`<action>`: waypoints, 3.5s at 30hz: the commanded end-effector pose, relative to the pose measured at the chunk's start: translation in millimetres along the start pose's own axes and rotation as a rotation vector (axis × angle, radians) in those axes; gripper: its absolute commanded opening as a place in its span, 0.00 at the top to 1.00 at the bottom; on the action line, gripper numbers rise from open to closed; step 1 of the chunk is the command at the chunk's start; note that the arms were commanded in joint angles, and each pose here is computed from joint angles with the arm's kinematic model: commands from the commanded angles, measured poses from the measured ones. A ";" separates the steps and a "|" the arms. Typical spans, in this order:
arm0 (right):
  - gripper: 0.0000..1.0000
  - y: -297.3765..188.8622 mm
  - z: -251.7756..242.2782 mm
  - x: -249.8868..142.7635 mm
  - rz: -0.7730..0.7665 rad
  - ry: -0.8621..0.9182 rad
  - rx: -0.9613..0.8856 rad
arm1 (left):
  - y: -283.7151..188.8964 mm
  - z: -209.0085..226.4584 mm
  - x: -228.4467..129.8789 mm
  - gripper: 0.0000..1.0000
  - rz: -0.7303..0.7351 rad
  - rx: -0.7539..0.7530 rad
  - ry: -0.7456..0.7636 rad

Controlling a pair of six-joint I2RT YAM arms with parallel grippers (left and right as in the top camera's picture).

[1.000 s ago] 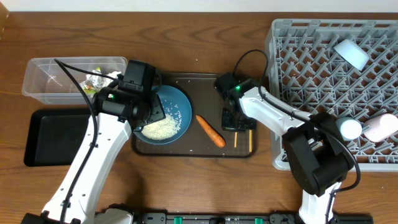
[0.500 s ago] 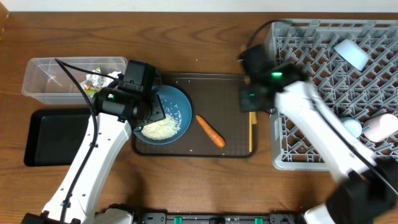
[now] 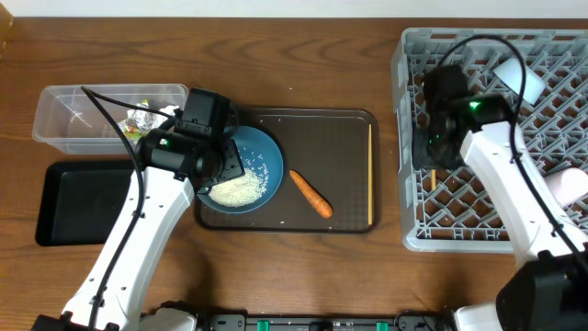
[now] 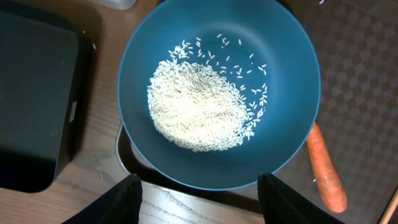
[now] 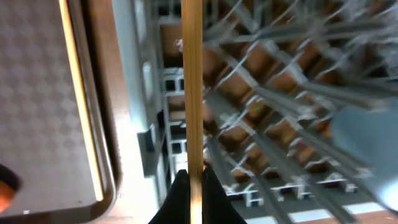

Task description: Sort waste into correct bins and load items into the dishwasher rack

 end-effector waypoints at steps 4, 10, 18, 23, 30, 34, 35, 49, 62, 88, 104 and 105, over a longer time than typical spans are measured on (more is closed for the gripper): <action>0.93 25.1 5.9 -20.9 0.088 -0.051 0.010 | -0.7 1.9 -1.1 0.39 -0.002 0.006 0.004; 0.68 -5.6 9.5 -1.1 -0.002 -0.038 0.048 | -0.7 1.9 -1.2 0.39 -0.002 0.005 0.004; 0.68 -77.4 44.8 33.7 -0.229 -0.081 0.262 | -0.7 1.9 -1.2 0.39 -0.002 0.005 0.004; 0.68 -51.0 74.2 17.1 -0.157 -0.097 0.260 | -0.7 1.9 -1.2 0.39 -0.002 0.005 0.004; 0.68 19.9 110.9 -20.6 0.037 -0.153 0.147 | -0.7 1.9 -1.1 0.39 -0.002 0.006 0.004; 0.69 51.3 122.2 -31.6 0.123 -0.175 0.089 | -0.7 1.9 -1.1 0.39 -0.002 0.006 0.004; 0.70 57.1 124.0 -33.2 0.136 -0.176 0.076 | -0.7 1.9 -1.1 0.39 -0.002 0.006 0.004; 0.72 98.8 121.6 -39.9 0.194 -0.084 -0.097 | -0.7 2.2 -1.7 0.39 0.002 0.008 0.028; 0.81 122.7 116.4 -61.4 0.256 -0.032 -0.067 | -0.7 2.1 -1.6 0.39 0.001 0.007 0.030; 0.99 -59.7 23.9 16.8 -0.155 -0.026 0.166 | -0.7 2.1 -1.6 0.39 0.001 0.007 0.030; 0.96 21.2 -9.5 -16.7 0.083 -0.028 0.124 | -0.7 2.1 -1.6 0.39 0.001 0.007 0.030; 0.92 23.4 -9.2 -17.2 0.082 -0.028 0.126 | -0.7 2.0 -1.6 0.39 0.001 0.006 0.030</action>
Point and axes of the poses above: each gripper's point midway between its finger pads, its own y axis out along the fingers, its own z axis along the line the jaws close on, x = y × z, the point moved 9 cm from there along -y, back along the fingers, and after that the axes turned 7 degrees about y, right-handed, at the moved point
